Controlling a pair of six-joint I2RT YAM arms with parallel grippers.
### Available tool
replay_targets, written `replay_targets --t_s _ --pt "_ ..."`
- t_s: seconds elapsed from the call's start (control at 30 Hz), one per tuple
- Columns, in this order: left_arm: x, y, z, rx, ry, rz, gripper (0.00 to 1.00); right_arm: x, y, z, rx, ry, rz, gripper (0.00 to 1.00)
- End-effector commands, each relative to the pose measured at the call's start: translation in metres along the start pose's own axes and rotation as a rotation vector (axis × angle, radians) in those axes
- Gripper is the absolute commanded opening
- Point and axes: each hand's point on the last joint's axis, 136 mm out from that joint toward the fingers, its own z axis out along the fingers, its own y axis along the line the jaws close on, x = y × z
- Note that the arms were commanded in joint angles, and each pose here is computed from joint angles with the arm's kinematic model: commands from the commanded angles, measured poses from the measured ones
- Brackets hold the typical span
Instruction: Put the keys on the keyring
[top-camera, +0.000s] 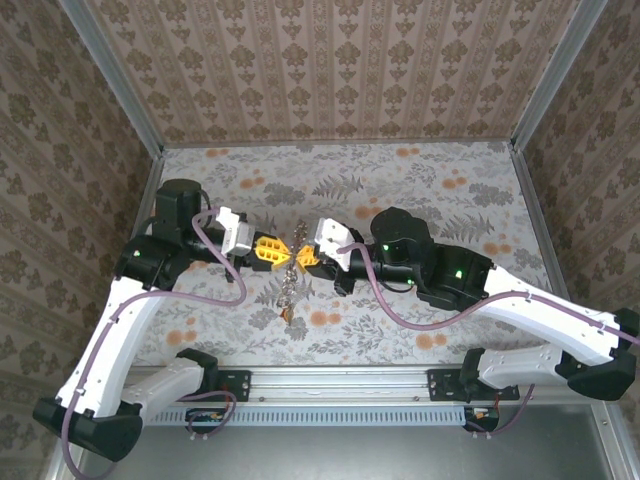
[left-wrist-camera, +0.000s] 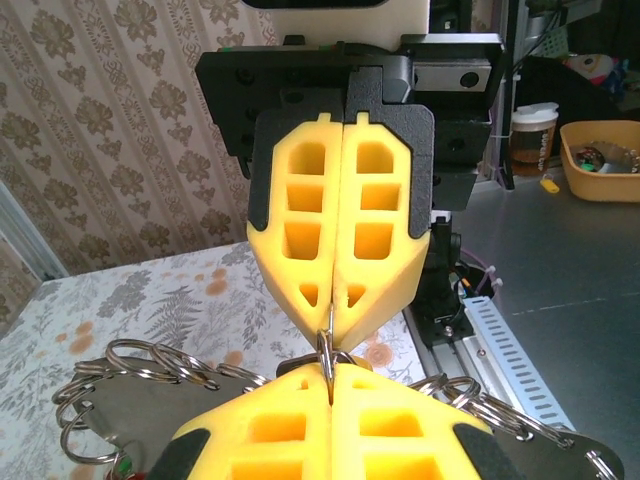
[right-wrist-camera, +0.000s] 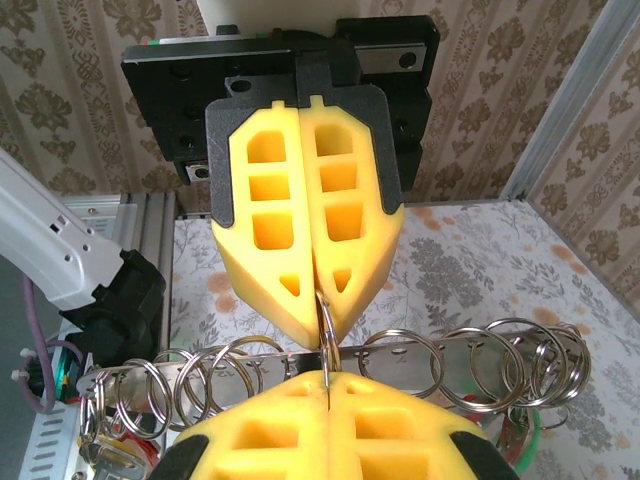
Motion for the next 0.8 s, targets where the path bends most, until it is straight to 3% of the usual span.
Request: replay_targets --t_s 0.0,0.77 --pt "-0.0024 -0.0126 0.0049 0.04 -0.006 0.021 0.0 -0.0443 -0.0028 -0.0014 0.021 -0.132 -0.032 0.0" --pt "0.001 -0.0192 0.0077 0.011 0.055 0.055 0.0 -0.0434 -0.0011 0.0069 0.052 -0.066 -0.044 0.0"
